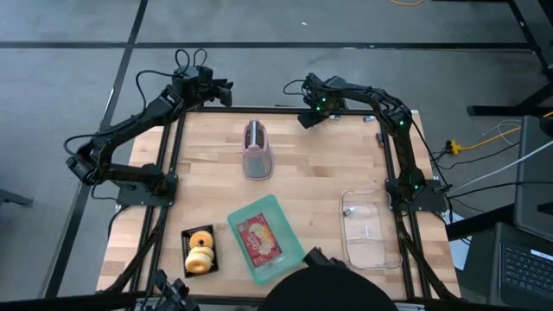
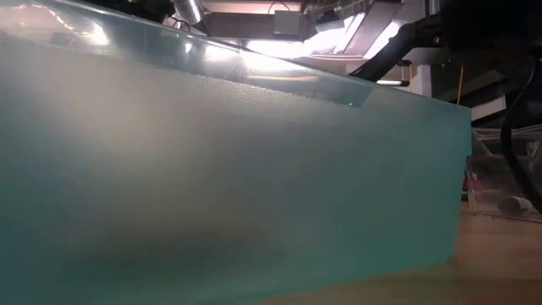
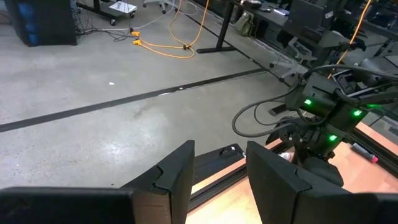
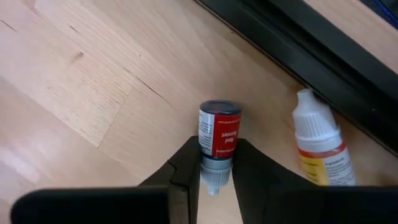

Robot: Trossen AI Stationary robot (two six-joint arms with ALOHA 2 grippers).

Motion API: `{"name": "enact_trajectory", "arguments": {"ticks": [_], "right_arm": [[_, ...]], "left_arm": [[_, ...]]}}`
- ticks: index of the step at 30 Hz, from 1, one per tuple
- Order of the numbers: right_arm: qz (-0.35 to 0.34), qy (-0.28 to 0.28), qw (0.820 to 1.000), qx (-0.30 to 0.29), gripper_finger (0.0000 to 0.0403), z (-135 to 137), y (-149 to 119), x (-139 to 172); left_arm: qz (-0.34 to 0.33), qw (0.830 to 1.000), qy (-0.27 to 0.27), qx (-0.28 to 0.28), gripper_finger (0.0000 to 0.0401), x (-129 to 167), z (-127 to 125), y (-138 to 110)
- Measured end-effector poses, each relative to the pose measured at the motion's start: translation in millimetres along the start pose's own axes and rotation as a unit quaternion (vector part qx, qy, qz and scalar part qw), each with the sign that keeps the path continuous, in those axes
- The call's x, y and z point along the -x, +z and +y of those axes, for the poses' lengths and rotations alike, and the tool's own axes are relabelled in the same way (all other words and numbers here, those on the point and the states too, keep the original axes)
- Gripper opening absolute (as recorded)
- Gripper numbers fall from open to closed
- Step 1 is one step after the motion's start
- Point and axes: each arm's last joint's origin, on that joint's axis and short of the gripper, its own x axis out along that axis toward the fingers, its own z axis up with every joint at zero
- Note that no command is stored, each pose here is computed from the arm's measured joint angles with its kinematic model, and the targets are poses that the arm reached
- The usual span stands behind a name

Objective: Pick & Place Food Item
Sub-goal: Put the red food coloring bottle into the transparent bin

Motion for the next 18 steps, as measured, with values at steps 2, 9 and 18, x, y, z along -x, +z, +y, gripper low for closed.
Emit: {"name": "enact_trajectory", "arguments": {"ticks": [2,9,18], "right_arm": [[0.002,-0.001,1.0,0.001,0.007,2,-1,0],[0.006,-0.002,1.0,0.002,0.0061,8,2,5],[0.011,0.016,1.0,0.006,0.0061,20,14,41]], "left_arm": [[0.0,1.0,0.0,0.0,0.0141,0,0,0],[-0.009,1.0,-0.002,0.0,0.0141,0,0,2],[-0.031,0.999,-0.007,-0.01,0.0141,0,-1,6]]}}
